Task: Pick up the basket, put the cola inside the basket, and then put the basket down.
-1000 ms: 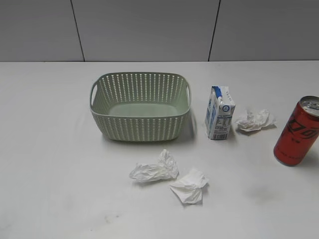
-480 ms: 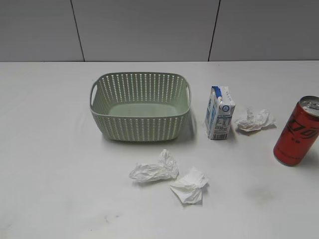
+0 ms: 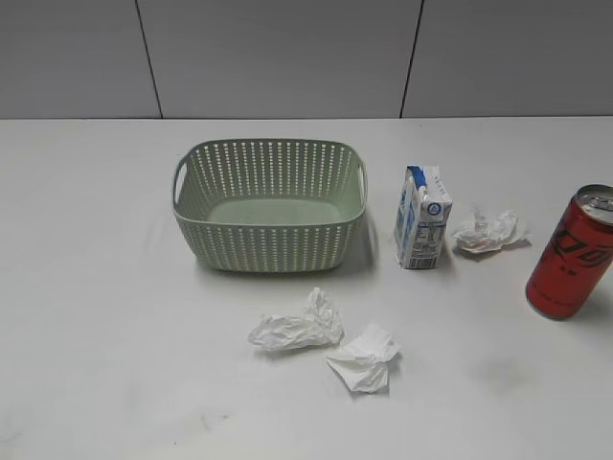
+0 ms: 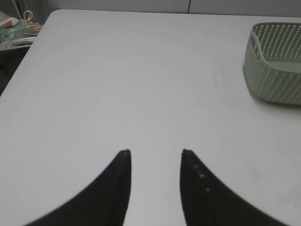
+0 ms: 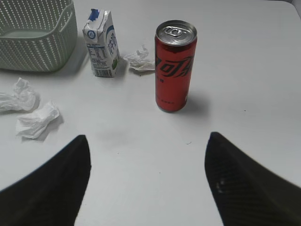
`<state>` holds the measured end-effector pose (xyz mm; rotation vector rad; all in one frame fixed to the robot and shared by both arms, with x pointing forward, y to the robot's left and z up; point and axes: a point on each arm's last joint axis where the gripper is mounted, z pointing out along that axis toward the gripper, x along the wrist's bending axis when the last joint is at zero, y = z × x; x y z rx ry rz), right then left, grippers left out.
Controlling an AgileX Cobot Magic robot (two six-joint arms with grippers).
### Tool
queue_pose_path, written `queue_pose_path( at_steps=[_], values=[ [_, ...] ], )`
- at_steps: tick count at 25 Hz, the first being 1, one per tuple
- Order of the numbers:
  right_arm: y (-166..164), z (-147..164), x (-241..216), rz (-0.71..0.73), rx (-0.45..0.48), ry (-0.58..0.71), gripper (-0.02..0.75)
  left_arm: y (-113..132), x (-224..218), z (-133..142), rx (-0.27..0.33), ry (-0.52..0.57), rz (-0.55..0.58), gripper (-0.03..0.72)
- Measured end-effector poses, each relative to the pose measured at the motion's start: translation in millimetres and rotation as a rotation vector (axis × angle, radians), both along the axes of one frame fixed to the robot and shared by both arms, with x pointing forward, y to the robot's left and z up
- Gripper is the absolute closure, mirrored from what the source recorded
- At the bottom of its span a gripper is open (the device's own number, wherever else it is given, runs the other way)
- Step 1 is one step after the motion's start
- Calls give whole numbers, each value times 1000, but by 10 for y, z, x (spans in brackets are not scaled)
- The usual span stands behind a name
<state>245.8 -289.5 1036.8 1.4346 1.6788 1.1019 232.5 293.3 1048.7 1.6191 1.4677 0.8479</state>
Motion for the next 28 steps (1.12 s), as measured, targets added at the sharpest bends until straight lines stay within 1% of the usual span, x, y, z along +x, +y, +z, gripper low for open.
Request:
queue_pose_path(
  at_steps=[1, 4, 5, 6, 10, 14, 15, 21, 24, 28],
  values=[
    [0, 0, 0, 0, 0, 0, 153, 0, 7, 0, 0, 4, 0, 332],
    [0, 0, 0, 0, 0, 0, 153, -1, 57, 1, 1, 38, 0, 124],
    [0, 0, 0, 0, 0, 0, 153, -3, 76, -1, 0, 51, -1, 74],
    [0, 0, 0, 0, 0, 0, 153, -7, 105, -1, -3, 70, -3, 50],
    [0, 0, 0, 0, 0, 0, 153, -43, 220, 21, -41, 124, -22, 41],
    [0, 0, 0, 0, 0, 0, 153, -101, 396, 172, -115, 93, -49, 53],
    [0, 0, 0, 0, 0, 0, 153, -108, 446, 206, -126, 97, -50, 57],
    [0, 0, 0, 0, 0, 0, 153, -136, 905, 383, -125, 238, -66, 82],
    [0, 0, 0, 0, 0, 0, 153, -165, 1147, 503, -108, 265, -95, 104],
    [0, 0, 0, 0, 0, 0, 153, -232, 1480, 704, -88, 283, -140, 113]
  ],
)
